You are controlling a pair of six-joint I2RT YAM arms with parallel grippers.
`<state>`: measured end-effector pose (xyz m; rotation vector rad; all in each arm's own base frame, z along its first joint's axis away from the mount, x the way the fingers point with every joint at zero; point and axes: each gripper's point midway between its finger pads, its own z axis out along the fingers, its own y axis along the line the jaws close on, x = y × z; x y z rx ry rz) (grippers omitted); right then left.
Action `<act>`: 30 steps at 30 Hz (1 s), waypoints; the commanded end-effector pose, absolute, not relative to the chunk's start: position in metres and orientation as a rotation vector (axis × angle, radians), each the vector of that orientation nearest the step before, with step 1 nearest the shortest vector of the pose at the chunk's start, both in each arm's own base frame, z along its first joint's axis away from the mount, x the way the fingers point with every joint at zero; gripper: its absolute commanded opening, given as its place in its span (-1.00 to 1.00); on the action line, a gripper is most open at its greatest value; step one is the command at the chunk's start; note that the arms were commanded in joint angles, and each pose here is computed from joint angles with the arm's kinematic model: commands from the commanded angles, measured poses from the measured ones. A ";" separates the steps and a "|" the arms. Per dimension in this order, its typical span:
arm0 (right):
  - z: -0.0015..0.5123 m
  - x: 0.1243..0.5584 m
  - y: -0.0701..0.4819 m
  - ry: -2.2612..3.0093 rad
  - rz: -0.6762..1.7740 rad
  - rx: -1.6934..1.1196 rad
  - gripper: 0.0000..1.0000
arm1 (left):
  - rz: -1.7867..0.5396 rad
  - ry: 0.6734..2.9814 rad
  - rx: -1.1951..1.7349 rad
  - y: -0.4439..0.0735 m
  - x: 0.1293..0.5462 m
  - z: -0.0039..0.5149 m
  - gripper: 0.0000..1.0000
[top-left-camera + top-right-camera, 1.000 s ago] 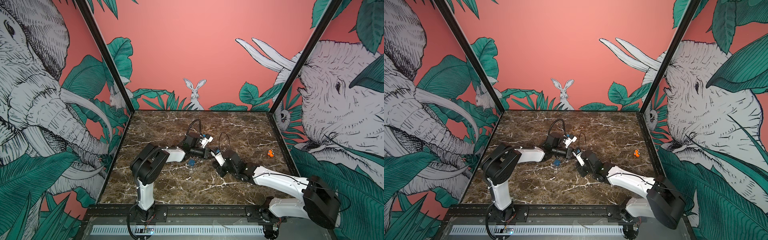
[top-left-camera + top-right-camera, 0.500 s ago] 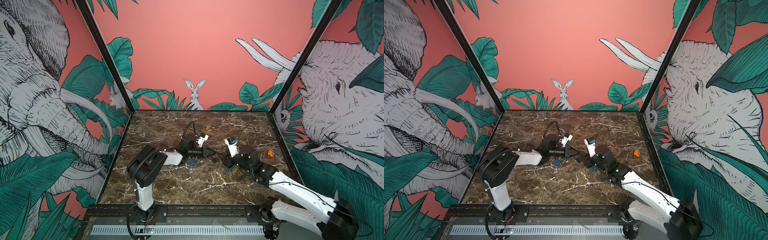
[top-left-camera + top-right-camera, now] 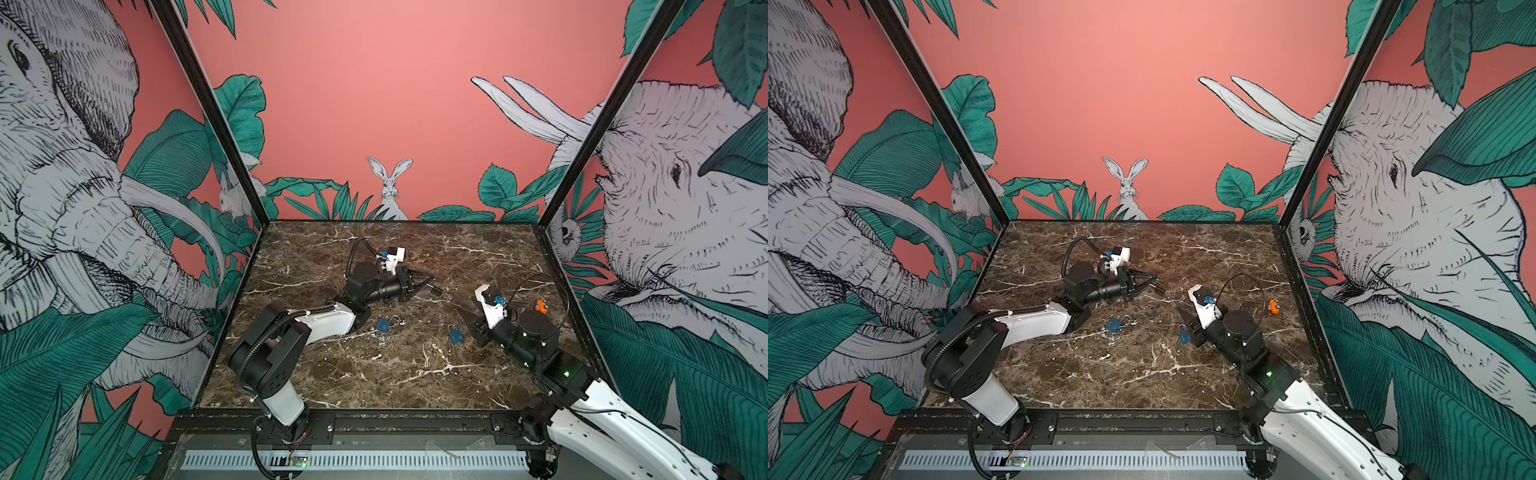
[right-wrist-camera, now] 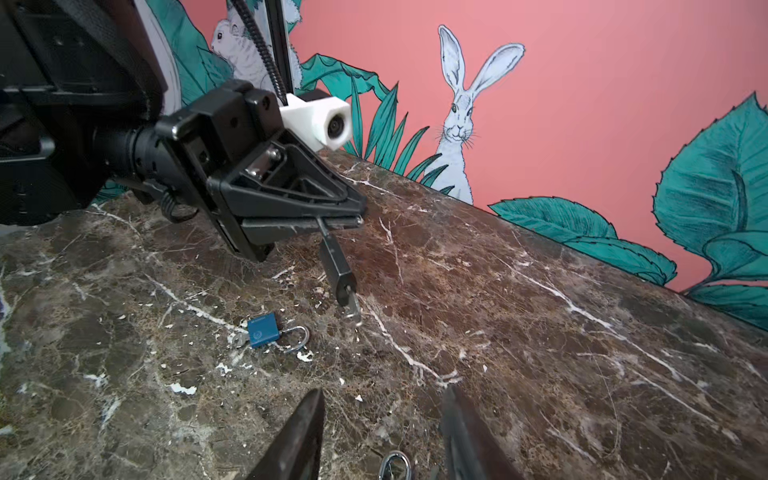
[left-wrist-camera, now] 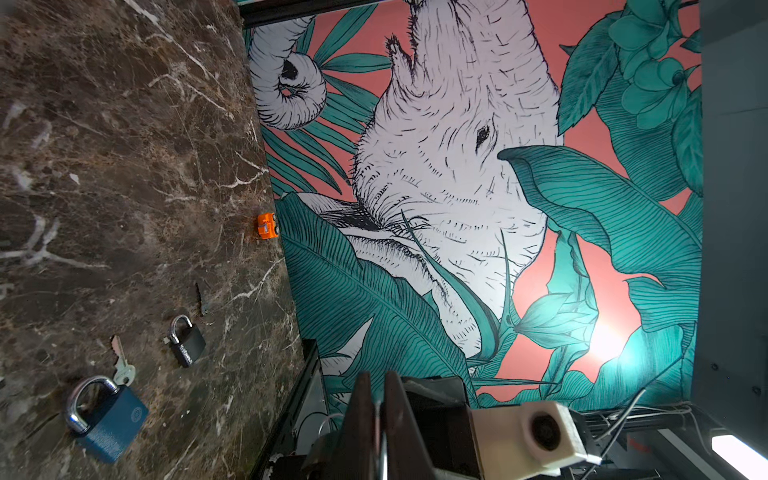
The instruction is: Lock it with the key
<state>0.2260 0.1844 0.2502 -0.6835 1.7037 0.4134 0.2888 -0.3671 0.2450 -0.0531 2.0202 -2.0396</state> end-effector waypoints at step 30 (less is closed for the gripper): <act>0.276 0.254 0.249 1.579 0.584 -0.809 -0.39 | -2.108 1.920 0.085 -0.358 0.264 0.284 -1.00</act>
